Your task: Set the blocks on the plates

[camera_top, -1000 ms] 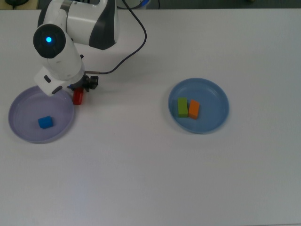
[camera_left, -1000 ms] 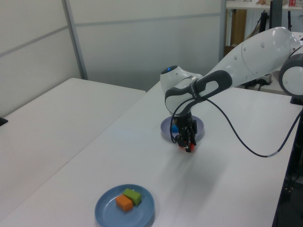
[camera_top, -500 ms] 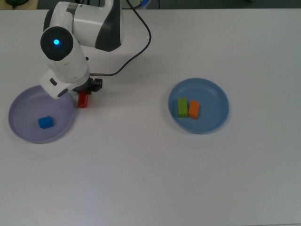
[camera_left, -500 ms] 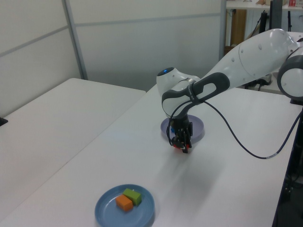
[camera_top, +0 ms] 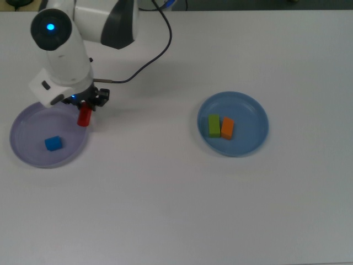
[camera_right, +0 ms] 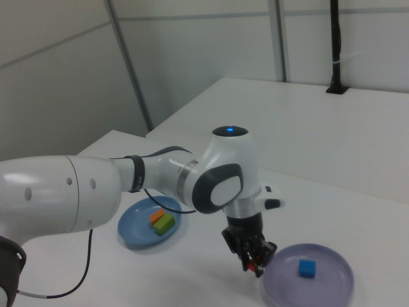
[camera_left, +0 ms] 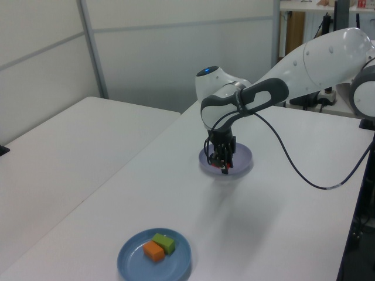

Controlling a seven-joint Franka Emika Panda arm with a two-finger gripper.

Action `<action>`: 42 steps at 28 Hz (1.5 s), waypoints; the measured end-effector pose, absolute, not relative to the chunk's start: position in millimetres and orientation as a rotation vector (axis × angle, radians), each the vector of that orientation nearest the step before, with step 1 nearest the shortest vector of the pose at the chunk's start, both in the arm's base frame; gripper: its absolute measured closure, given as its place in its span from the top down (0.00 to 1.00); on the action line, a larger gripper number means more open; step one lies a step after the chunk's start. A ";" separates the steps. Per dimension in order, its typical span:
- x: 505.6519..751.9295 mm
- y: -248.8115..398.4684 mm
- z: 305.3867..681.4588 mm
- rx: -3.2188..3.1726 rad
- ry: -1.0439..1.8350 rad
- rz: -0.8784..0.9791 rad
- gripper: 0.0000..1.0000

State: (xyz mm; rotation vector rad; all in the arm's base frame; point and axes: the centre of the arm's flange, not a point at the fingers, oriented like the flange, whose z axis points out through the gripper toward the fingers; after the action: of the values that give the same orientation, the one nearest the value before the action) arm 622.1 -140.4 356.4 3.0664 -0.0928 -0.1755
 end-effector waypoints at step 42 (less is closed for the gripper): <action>650.5 -146.5 370.8 3.060 -0.183 -0.008 1.00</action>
State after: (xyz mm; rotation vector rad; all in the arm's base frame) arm 650.5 -146.5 370.8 3.0599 -0.1832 -0.0076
